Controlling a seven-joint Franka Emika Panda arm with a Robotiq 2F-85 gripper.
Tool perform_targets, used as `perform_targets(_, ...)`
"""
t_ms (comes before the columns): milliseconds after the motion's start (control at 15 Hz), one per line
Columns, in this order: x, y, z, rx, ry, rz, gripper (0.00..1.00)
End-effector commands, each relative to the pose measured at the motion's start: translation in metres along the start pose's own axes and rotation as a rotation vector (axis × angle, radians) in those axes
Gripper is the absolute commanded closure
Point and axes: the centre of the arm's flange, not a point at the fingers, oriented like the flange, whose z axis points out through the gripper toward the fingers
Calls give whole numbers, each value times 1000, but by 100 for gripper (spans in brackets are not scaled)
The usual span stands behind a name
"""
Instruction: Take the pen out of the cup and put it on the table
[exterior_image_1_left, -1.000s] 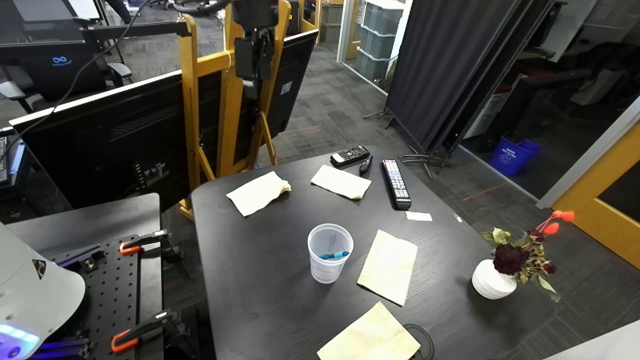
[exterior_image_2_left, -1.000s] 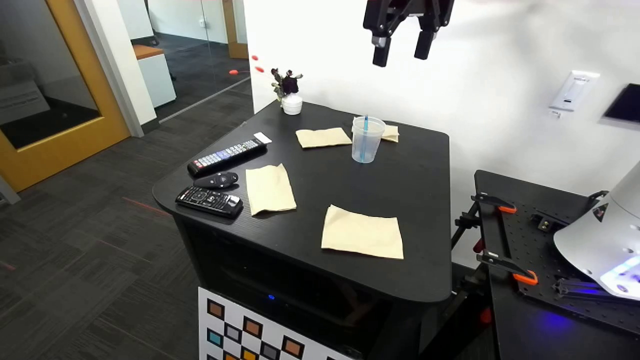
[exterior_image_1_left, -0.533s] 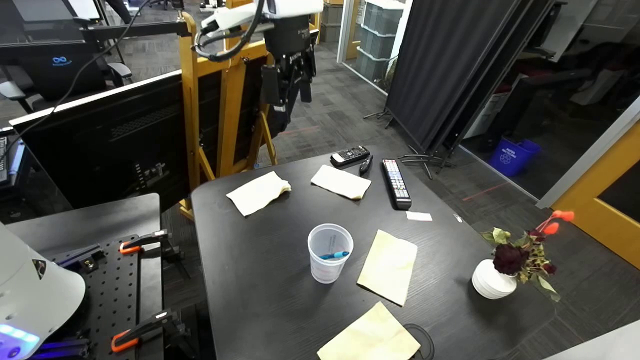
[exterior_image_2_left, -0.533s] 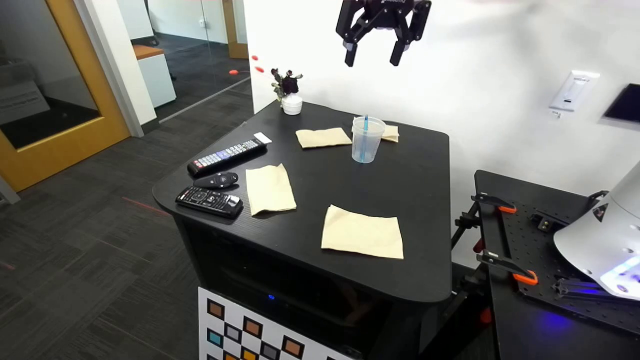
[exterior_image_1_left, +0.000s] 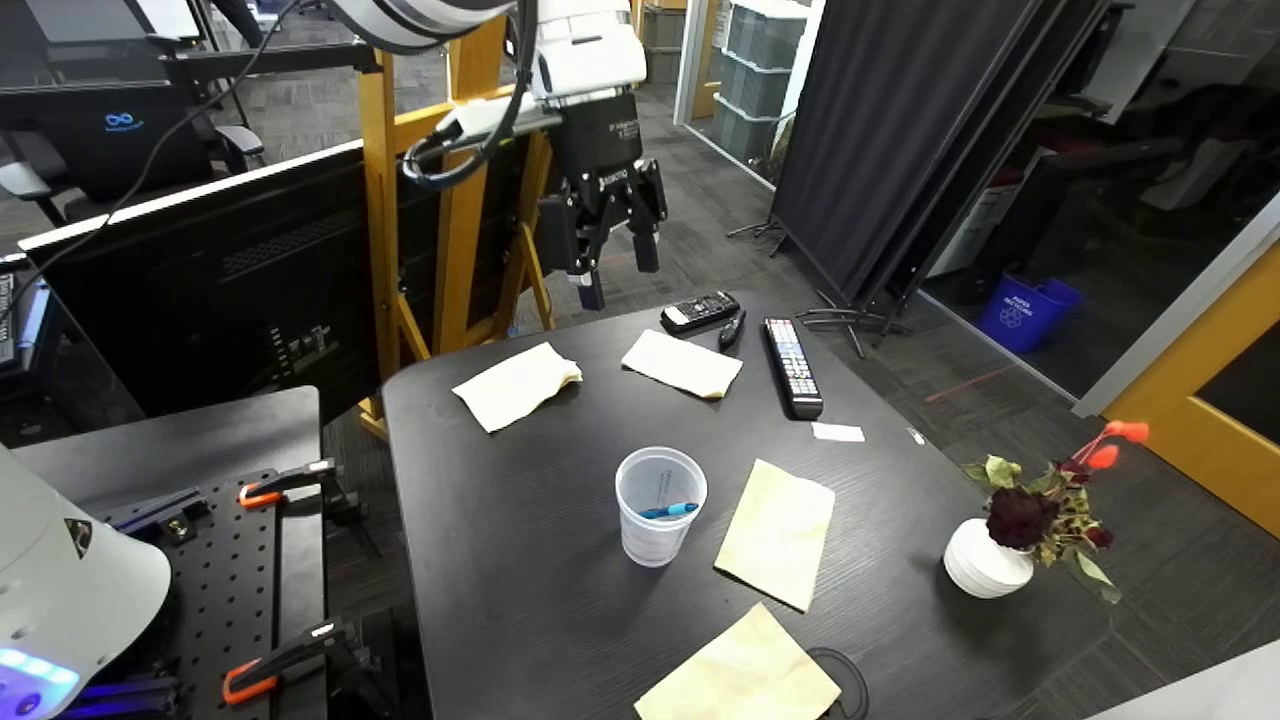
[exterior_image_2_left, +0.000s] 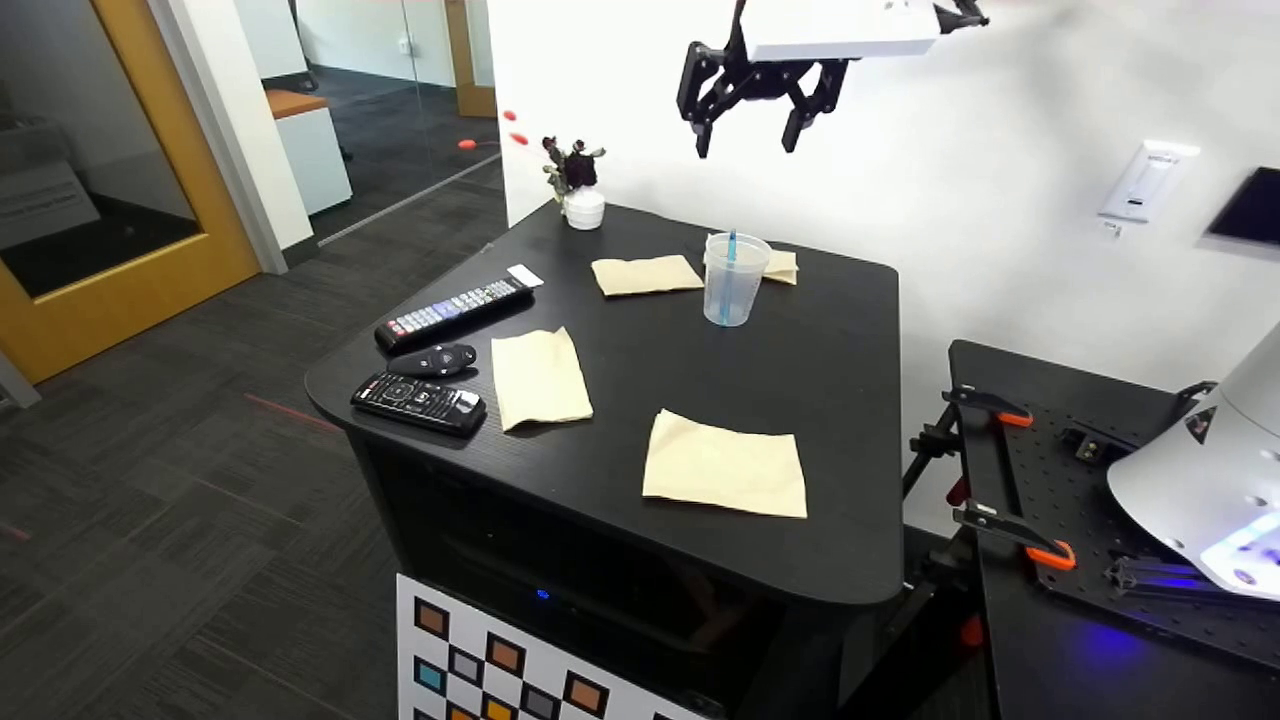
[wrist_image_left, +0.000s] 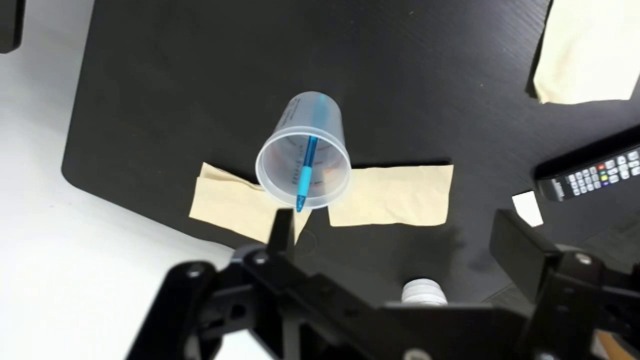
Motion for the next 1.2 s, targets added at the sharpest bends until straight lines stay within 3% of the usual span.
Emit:
perform_targets(0, 5, 5, 21, -41, 3, 47, 0)
perform_targets(600, 5, 5, 23, -48, -17, 22, 0)
perform_targets(1133, 38, 14, 60, -74, -78, 31, 0)
